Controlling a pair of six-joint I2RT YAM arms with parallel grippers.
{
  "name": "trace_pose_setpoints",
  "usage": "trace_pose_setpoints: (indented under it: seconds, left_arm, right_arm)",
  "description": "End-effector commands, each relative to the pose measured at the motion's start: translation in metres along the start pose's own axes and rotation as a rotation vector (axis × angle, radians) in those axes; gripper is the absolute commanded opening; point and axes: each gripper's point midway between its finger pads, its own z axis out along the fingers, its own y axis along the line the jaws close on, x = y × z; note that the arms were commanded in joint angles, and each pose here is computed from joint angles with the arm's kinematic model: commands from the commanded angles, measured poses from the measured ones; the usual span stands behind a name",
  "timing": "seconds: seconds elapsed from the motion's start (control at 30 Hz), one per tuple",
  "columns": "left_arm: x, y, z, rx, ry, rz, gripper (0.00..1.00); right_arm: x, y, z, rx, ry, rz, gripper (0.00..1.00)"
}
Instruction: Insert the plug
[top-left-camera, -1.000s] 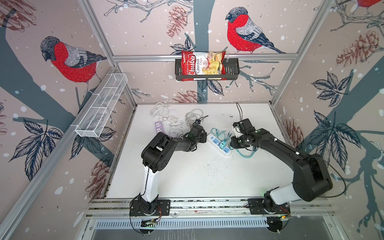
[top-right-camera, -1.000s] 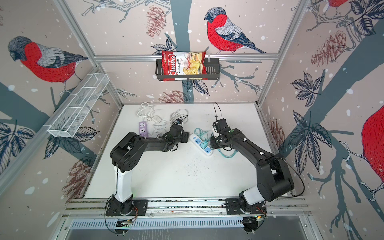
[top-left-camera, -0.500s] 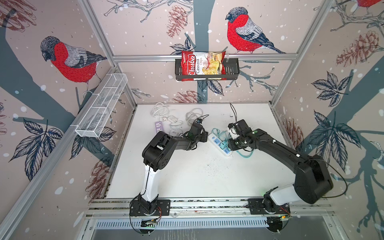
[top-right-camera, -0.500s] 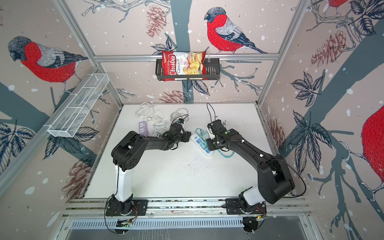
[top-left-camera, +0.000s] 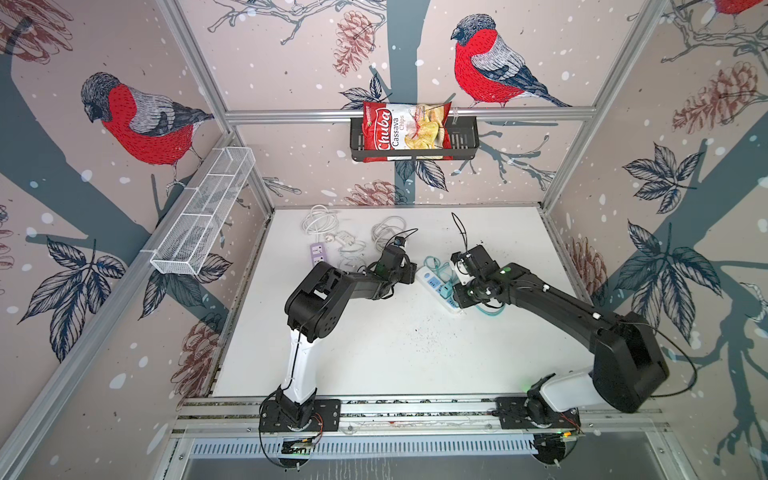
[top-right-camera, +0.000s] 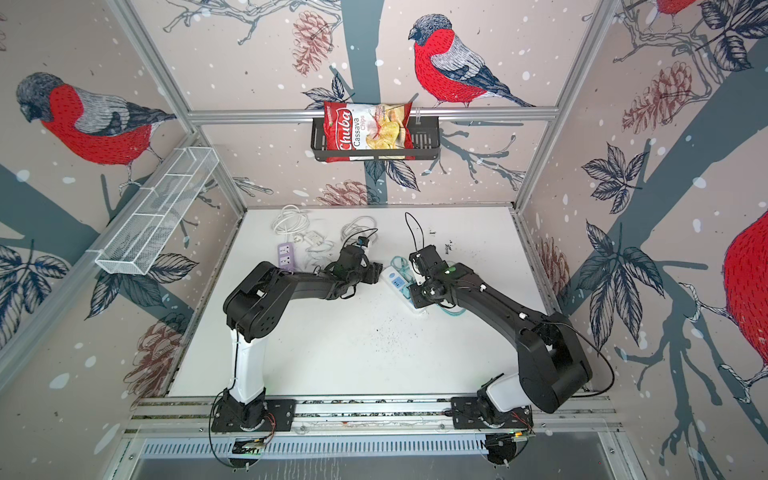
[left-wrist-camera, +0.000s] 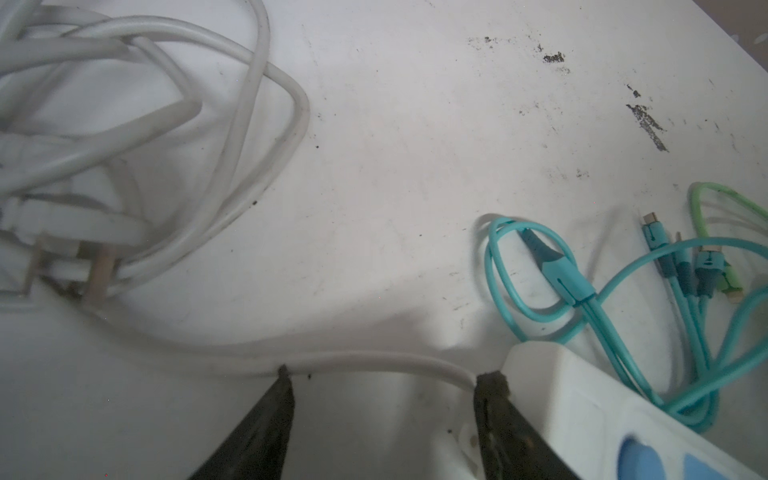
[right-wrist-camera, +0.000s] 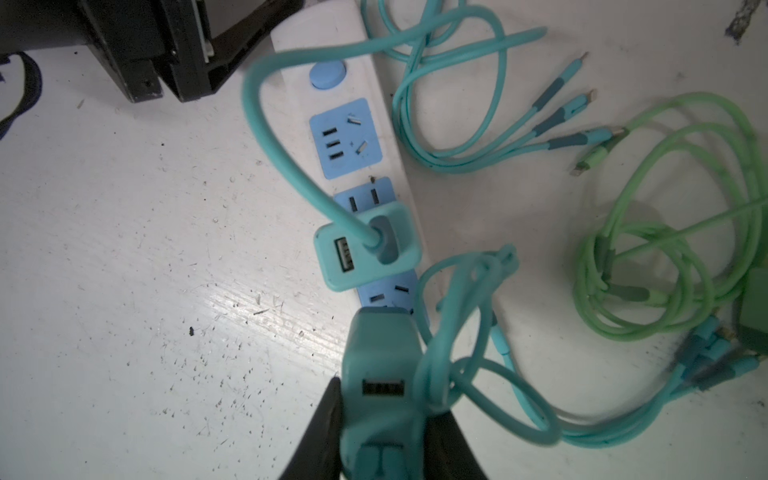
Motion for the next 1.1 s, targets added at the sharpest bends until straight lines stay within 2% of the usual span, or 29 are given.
trace_pose_setpoints:
  seconds: [0.0,0.67,1.07]
  left_arm:
    - [0.057,0.009,-0.002,-0.010,0.216,-0.026,0.67]
    - [0.053,0.005,-0.005,0.018,0.203,-0.023,0.66]
    - [0.053,0.005,-0.005,0.030,0.198,-0.017,0.65]
  right_arm:
    - [-0.004,0.001,-0.001,0.014,-0.020,-0.028,0.03]
    - [-0.004,0.009,0.008,0.009,-0.009,-0.117,0.02]
    - [-0.005,0.000,0.009,0.030,-0.002,-0.116,0.02]
